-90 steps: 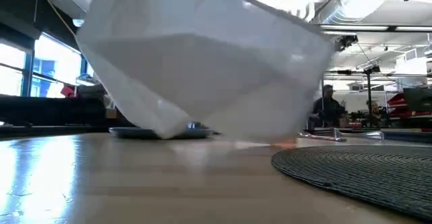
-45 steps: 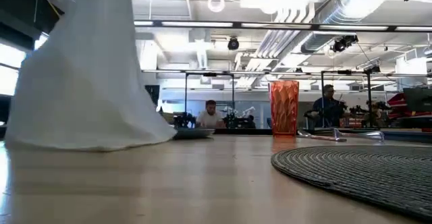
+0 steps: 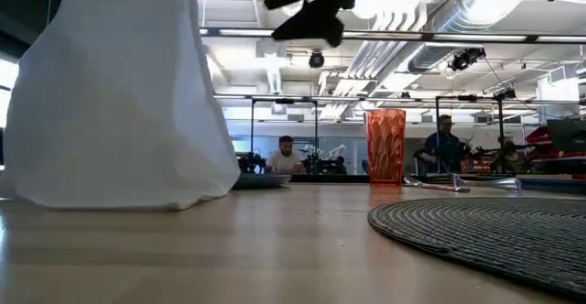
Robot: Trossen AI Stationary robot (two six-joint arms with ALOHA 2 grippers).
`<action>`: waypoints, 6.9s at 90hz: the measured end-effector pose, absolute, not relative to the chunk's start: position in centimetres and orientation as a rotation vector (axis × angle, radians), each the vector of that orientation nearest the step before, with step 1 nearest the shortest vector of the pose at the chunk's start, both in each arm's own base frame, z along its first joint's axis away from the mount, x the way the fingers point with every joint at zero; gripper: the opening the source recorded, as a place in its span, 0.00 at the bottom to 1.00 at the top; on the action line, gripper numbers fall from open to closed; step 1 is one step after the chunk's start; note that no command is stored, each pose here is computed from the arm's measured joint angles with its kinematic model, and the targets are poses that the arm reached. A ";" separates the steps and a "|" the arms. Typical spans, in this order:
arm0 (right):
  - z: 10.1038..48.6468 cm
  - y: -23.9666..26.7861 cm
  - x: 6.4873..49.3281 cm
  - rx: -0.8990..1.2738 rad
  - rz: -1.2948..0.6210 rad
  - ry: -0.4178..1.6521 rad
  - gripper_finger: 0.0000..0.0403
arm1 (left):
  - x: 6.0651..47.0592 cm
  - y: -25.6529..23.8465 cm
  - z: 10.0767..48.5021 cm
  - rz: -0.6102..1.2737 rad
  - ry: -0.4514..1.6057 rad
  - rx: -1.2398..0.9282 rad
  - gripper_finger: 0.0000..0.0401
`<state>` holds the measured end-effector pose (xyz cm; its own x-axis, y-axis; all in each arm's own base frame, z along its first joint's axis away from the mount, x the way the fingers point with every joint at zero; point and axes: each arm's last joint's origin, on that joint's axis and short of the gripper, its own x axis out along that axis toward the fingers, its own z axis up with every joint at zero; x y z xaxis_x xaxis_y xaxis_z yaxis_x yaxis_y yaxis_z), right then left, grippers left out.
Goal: Set table place
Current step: Fold the white table napkin
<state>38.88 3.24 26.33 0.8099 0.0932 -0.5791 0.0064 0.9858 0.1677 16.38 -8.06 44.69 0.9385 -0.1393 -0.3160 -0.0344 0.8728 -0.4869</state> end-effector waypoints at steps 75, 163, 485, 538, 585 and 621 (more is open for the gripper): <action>21.0 2.4 46.8 0.071 0.239 0.963 0.01 | 15.6 -8.3 45.0 -0.058 0.323 -0.529 0.00; 42.8 -0.6 31.8 0.191 -0.506 0.739 0.00 | 11.4 -2.8 47.4 0.749 0.116 -0.137 0.00; 38.5 6.4 20.5 0.899 -0.450 -0.214 0.00 | 18.0 -8.9 46.8 0.393 0.341 0.229 0.00; 40.6 -1.3 21.2 0.678 -0.747 -0.362 0.00 | 17.9 0.5 48.0 0.779 0.633 0.546 0.00; 47.8 2.5 17.4 0.468 -0.323 -0.114 0.00 | 16.5 -1.8 50.8 0.437 0.497 0.611 0.00; 30.0 12.4 19.1 0.959 -0.322 0.460 0.00 | 18.9 -10.7 34.2 0.038 1.061 0.196 0.00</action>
